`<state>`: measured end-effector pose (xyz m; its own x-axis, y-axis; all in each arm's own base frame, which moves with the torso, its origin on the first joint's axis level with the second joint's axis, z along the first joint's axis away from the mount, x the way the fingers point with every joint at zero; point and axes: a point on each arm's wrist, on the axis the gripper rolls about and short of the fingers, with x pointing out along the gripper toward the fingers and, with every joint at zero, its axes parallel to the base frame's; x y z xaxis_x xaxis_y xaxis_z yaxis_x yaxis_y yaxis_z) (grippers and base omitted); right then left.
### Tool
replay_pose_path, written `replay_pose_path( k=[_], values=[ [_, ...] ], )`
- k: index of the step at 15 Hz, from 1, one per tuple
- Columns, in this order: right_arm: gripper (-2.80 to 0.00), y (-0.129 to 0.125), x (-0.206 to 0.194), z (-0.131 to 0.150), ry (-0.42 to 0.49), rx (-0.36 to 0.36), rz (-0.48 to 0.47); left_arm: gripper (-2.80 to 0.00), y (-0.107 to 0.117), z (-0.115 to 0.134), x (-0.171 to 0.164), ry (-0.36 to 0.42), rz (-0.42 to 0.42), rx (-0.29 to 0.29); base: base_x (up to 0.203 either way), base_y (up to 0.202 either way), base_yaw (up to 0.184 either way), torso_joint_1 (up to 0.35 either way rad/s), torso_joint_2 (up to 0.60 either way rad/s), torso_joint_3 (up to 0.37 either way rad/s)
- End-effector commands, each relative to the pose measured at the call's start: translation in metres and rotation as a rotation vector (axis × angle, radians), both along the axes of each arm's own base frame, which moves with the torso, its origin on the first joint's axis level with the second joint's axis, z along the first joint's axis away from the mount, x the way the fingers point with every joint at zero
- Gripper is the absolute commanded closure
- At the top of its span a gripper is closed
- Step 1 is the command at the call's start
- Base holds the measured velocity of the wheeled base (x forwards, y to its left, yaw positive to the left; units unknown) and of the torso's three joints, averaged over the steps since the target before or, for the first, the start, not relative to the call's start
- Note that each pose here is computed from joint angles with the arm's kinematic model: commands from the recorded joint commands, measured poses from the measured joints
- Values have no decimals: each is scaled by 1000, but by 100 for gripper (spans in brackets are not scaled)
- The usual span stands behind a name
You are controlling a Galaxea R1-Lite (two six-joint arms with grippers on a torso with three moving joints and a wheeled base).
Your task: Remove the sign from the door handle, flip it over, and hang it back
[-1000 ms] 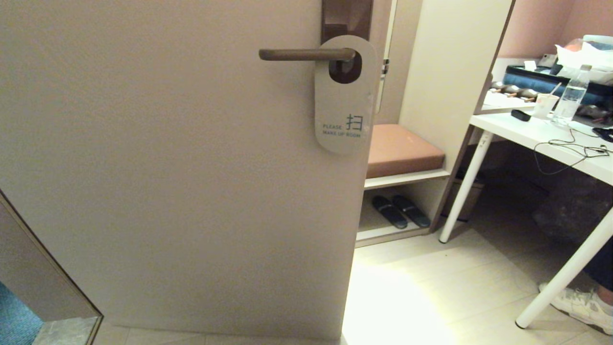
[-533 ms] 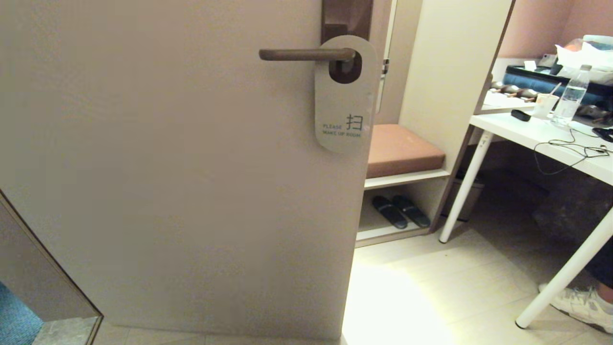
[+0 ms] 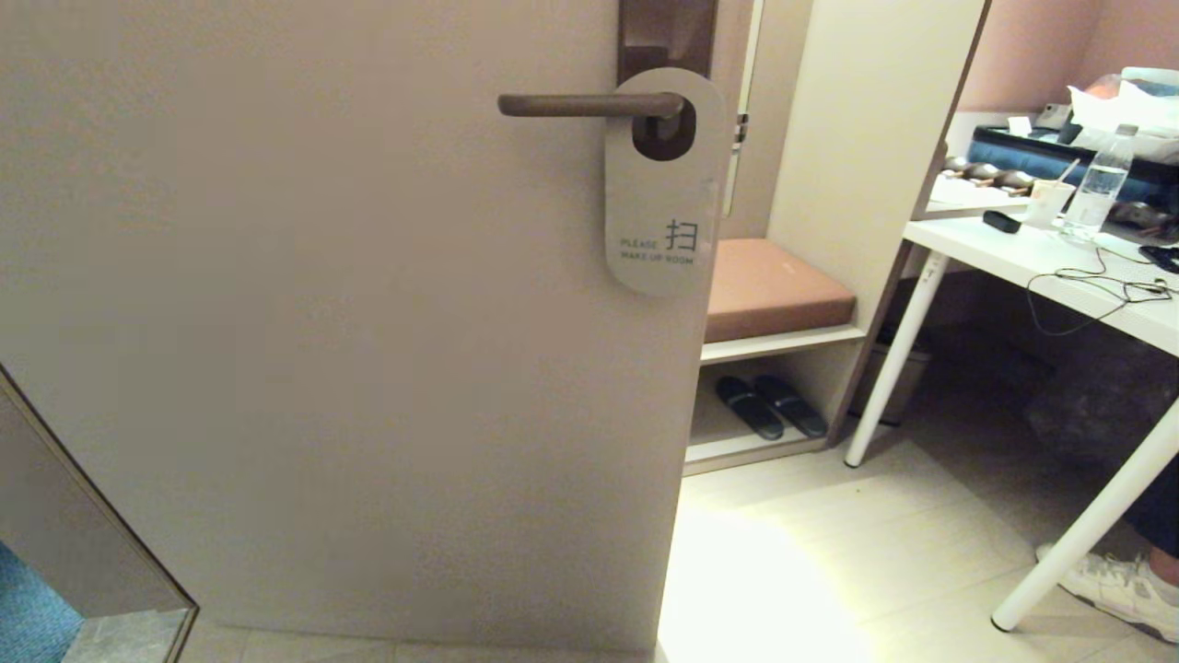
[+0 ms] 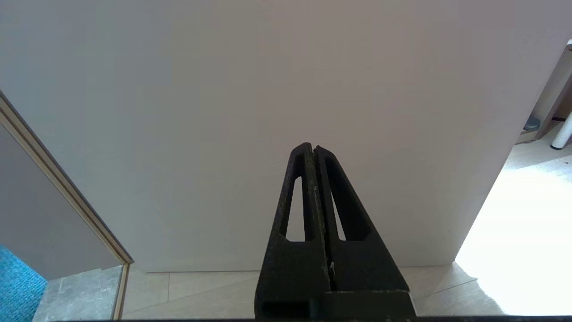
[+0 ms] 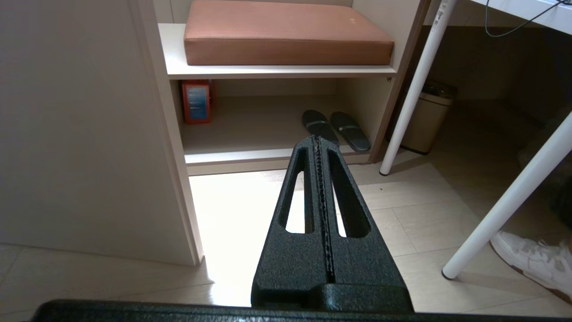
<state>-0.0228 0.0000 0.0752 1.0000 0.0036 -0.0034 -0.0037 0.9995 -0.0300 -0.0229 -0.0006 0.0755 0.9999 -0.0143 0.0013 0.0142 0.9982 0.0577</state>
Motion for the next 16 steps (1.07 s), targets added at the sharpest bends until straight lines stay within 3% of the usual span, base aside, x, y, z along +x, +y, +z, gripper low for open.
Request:
replay_pose_path(
  k=[1,16],
  values=[
    [0,0,0,0,0,-1,1,0,0,0,0,1,0,1,0,0,0,0,0,0],
    [0,0,0,0,0,-1,1,0,0,0,0,1,0,1,0,0,0,0,0,0]
  ],
)
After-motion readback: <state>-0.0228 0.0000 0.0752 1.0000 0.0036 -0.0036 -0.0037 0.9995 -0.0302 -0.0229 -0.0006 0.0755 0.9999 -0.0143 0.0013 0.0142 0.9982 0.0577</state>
